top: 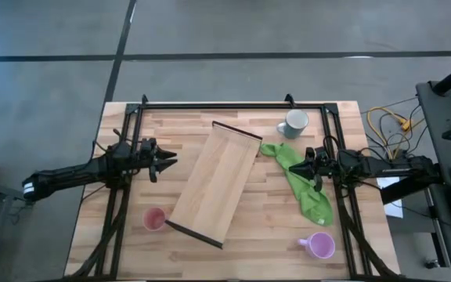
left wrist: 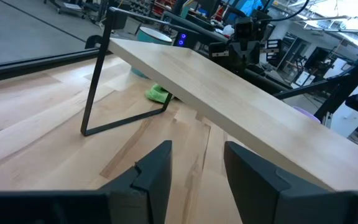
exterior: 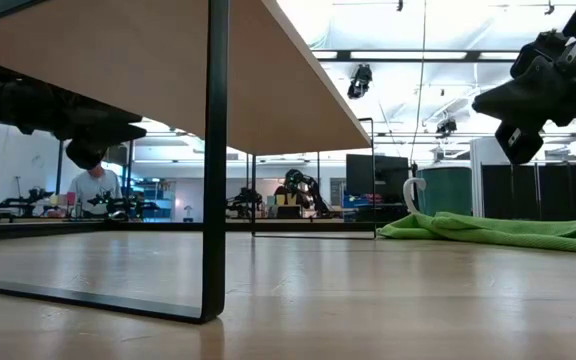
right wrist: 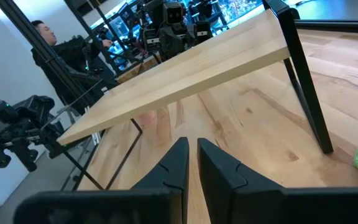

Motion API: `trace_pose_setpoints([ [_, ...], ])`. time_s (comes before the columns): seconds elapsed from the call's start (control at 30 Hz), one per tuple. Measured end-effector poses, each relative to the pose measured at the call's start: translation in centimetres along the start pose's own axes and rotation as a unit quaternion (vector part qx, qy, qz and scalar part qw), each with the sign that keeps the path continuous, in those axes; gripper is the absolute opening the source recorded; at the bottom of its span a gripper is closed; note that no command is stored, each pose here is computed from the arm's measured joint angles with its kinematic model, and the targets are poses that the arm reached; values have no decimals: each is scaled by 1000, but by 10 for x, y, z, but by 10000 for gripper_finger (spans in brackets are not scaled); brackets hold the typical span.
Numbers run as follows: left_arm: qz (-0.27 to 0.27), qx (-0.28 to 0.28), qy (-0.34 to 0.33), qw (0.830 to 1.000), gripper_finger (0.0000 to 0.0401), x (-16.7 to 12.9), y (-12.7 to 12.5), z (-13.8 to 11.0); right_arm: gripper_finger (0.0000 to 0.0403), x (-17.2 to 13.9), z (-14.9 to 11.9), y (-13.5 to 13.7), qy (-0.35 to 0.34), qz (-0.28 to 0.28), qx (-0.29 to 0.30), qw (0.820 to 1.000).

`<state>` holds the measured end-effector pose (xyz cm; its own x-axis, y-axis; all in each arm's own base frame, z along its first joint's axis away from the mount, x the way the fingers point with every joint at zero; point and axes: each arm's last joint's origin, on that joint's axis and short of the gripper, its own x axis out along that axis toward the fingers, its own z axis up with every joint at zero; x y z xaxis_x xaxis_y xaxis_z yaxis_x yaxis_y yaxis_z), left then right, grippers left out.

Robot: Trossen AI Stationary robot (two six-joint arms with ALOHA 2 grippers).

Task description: Stack small to large cups/mugs on shelf

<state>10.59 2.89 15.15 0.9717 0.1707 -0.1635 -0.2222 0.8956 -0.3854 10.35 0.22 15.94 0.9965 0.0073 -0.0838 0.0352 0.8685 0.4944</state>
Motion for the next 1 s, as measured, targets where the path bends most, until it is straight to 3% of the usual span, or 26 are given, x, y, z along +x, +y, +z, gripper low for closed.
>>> trace_pose_setpoints([
  [0.3, 0, 0, 0, 1000, 132, 0, 0, 0, 28, 0, 0, 0, 0, 0, -1, 1000],
  [0.4, 0, 0, 0, 1000, 132, 0, 0, 0, 28, 0, 0, 0, -1, -4, -111, 994],
  [0.53, 0, 0, 0, 1000, 132, 0, 0, 0, 28, 0, 0, 0, -1, -4, -274, 962],
  [0.67, 0, 0, 0, 1000, 132, 0, 0, 0, 28, 0, 0, 0, -1, -4, -357, 934],
  [0.73, 0, 0, 0, 1000, 132, 0, 0, 0, 28, 0, 1, 0, -4, -4, -364, 931],
  [0.93, 0, 0, 0, 1000, 132, 0, 0, 0, 28, 0, 3, 1, -18, -14, -313, 949],
  [1.0, 1, 0, 0, 1000, 132, 0, 0, 0, 28, 0, 8, 3, -51, -10, -286, 957],
])
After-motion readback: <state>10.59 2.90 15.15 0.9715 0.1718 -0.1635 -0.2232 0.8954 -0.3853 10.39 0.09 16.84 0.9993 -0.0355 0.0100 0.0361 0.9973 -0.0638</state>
